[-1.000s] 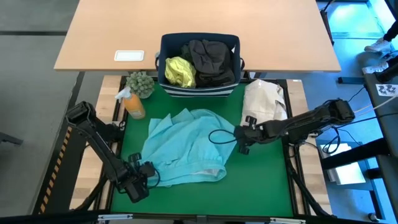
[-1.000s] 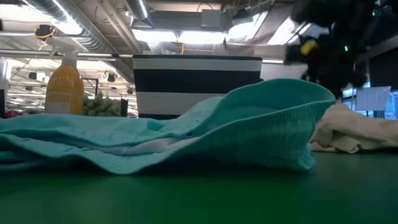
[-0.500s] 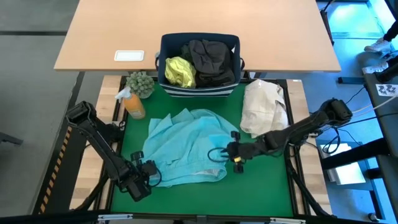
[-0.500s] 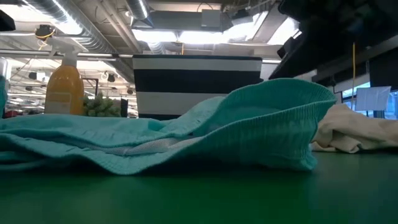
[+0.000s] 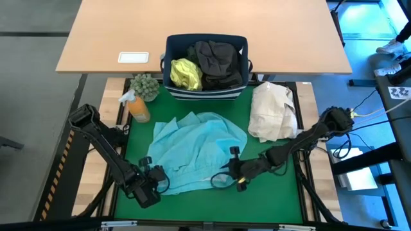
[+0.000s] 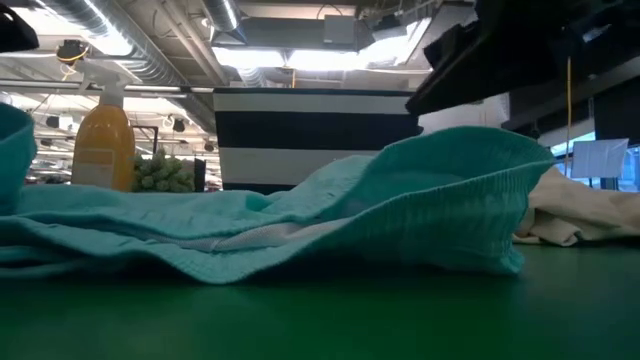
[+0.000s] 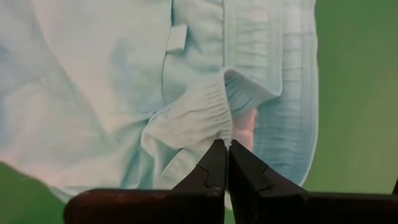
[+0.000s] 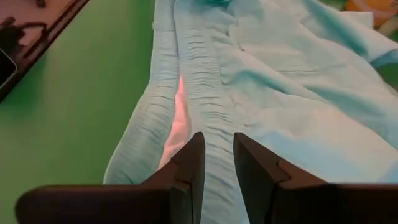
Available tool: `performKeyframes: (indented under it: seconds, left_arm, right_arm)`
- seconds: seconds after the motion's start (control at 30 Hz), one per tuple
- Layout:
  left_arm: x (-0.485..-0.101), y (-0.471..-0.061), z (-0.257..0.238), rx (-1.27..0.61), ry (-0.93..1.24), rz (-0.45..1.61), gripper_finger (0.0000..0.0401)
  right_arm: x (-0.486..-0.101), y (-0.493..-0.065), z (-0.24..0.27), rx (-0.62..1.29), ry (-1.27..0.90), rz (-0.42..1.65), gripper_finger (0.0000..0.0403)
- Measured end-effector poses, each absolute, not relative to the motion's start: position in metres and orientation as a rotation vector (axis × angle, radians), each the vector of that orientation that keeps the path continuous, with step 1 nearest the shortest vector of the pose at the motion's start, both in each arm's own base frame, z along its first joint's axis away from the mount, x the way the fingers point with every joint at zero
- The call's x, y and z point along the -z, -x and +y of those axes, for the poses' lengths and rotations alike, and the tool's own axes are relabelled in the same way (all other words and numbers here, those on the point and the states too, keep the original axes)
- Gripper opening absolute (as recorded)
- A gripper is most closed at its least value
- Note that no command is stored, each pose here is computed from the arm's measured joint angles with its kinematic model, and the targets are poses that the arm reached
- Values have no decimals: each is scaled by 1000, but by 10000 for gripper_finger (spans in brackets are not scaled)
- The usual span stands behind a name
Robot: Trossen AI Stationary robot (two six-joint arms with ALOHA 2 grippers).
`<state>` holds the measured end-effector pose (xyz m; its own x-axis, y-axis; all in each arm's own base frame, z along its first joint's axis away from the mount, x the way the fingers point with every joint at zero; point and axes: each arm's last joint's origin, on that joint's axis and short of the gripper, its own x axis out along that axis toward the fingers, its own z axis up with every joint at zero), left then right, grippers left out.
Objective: Fold laundry
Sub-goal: Fold the blue shorts
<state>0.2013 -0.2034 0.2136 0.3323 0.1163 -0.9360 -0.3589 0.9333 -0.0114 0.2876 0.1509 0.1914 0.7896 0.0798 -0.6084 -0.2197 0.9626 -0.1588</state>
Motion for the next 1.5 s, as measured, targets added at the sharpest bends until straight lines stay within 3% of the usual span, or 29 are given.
performKeyframes:
  seconds: [0.13, 0.3, 0.73, 0.9, 1.27, 1.4, 1.5]
  left_arm:
    - [-215, -206, -206, -303, 257, 1129, 0]
    - [-218, -213, -212, -268, 316, 1042, 0]
    - [-219, -215, -217, -223, 338, 1017, 0]
    - [-220, -216, -216, -219, 313, 1009, 0]
    - [-220, -217, -216, -229, 301, 984, 0]
    - [-220, -217, -216, -223, 284, 981, 0]
    - [-221, -218, -215, -240, 262, 949, 0]
  right_arm:
    - [-185, -299, 157, -152, 288, 748, 85]
    - [-174, -302, 155, -6, 342, 890, 85]
    - [-188, -290, 192, -58, 320, 865, 38]
    - [-204, -283, 204, -59, 397, 893, 72]
    - [-186, -289, 194, 59, 477, 962, 215]
    - [-171, -296, 183, 119, 470, 1026, 220]
    - [-164, -298, 173, 182, 476, 1080, 196]
